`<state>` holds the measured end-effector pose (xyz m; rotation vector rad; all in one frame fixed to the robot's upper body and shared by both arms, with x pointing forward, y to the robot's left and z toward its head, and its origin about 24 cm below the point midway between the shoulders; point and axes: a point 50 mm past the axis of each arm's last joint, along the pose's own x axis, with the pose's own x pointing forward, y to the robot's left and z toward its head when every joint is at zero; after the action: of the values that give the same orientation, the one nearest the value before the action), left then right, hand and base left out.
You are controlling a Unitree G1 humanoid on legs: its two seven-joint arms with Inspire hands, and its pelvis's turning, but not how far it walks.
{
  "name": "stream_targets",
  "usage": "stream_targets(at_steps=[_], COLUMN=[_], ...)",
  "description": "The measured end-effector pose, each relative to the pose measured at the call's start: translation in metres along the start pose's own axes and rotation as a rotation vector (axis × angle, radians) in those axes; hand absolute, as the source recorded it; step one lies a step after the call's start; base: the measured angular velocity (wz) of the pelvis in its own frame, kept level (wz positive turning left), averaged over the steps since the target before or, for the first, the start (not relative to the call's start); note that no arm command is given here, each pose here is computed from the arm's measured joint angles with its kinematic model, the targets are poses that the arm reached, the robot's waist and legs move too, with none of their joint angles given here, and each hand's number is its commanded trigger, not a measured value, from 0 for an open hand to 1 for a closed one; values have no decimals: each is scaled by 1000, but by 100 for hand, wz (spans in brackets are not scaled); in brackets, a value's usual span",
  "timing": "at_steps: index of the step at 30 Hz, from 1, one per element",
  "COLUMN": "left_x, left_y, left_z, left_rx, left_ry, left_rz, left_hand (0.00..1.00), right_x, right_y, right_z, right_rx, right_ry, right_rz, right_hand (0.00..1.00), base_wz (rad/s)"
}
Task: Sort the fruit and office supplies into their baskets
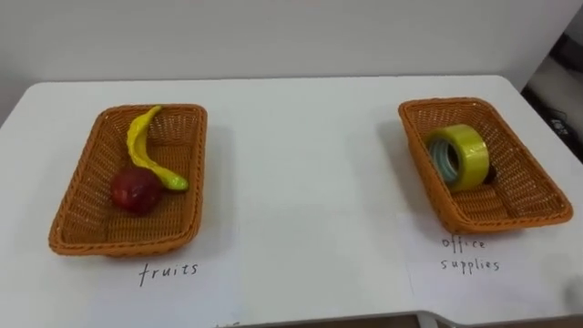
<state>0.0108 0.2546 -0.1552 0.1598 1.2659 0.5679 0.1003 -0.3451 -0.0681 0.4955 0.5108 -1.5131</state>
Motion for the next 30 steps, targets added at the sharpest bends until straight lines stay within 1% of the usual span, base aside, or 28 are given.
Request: stream_targets(at_steps=[2,4,7,10,13,15,23,30], left_x=[-1,-1,-1,-2,-3,-3,-2,-2], left_y=[-4,-4,-4,-7,-6,-5,-5,-7], left_z=[-3,-2,-1,-7,-15,-20,-19,-15], left_rx=[-13,-32,-61,-76,-69,-63,-28,14], left_ry=[10,6,-9,16,46,62,62,50], left_rz=[-11,-14,-12,-12,-2,1,5,2], left_hand=[0,0,0,0,0,0,0,0], right_x=[-2,0,3,6,8,12,22,21], right_y=[-5,-10,-20,-27,-33,-38,-49,-52], right_z=[-10,-15,-27,-33,-37,-37,-36,-43], right_rx=[52,71,33,-7,-61,-113,-178,-200], right_ry=[21,32,40,25,5,-12,4,42], right_rz=[1,-1,-8,-2,15,43,178,274], right_hand=[0,0,0,0,0,0,0,0], base_wz=[-2,3,11,13,3,0,0,-2])
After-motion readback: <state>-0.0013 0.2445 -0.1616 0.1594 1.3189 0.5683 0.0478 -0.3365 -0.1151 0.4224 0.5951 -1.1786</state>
